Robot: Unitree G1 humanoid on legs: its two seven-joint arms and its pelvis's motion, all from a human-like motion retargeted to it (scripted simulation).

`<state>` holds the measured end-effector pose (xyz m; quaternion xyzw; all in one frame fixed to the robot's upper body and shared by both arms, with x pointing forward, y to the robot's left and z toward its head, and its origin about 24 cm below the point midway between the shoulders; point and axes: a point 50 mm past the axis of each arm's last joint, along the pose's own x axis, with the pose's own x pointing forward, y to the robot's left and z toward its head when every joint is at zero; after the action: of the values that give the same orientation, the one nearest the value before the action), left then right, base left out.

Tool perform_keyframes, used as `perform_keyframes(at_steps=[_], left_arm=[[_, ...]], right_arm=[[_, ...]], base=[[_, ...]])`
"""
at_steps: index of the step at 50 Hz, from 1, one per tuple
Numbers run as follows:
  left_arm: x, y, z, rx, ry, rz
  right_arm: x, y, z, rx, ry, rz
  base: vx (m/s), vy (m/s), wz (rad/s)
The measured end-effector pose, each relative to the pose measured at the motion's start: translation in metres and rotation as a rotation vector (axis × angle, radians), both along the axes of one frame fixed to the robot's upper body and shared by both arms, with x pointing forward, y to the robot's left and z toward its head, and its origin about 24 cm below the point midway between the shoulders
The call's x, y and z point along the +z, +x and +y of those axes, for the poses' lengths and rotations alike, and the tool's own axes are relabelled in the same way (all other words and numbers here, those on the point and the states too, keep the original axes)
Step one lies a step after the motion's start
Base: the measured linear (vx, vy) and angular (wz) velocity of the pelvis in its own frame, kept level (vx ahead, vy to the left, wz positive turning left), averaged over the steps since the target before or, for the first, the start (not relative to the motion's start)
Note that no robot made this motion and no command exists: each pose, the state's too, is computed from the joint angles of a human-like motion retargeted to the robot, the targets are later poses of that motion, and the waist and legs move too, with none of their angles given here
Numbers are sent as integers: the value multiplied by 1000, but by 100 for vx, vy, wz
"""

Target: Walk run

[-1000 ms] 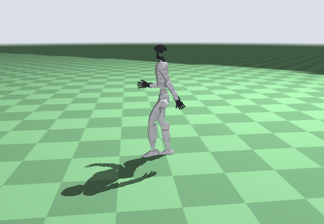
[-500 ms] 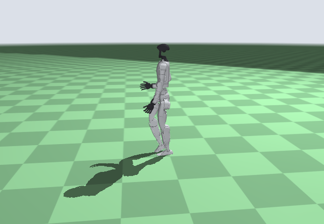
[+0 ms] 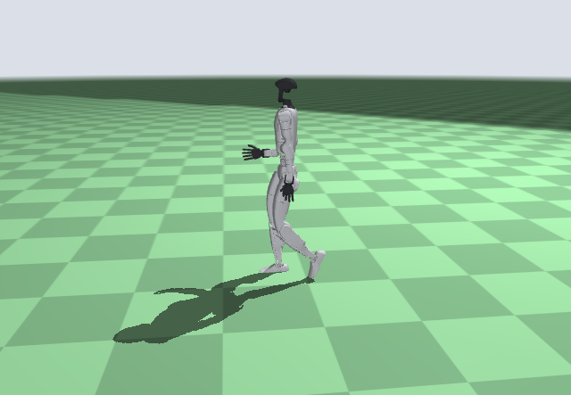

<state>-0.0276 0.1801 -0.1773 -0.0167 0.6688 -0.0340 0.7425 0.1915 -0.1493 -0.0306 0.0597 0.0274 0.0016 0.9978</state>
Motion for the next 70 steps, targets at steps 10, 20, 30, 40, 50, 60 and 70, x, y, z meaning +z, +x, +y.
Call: perform_keyframes(at_steps=[10,20,30,40,50,60,70], left_arm=[[49,-169,-65,80,-187,567],[43,-158,-59,191,-181,536],[13,119,40,164,116,-312],[131,306,87,65,146,-985],[56,208,68,49,123,-693],[4,-35,-12,-109,13,138],[53,-173,-78,-77,-295,597]], right_arm=[[31,23,-11,24,46,-160],[-9,-26,-14,-57,61,51],[-15,-33,-17,-50,65,81],[5,-20,-24,-5,-19,-17],[-4,-25,-15,-42,46,35],[20,12,-8,53,-9,-93],[27,12,-22,47,-31,-146]], base=[[102,-17,-96],[138,6,-29],[101,-4,78],[99,-32,76],[125,-70,0],[101,-41,-96],[115,-16,-66]])
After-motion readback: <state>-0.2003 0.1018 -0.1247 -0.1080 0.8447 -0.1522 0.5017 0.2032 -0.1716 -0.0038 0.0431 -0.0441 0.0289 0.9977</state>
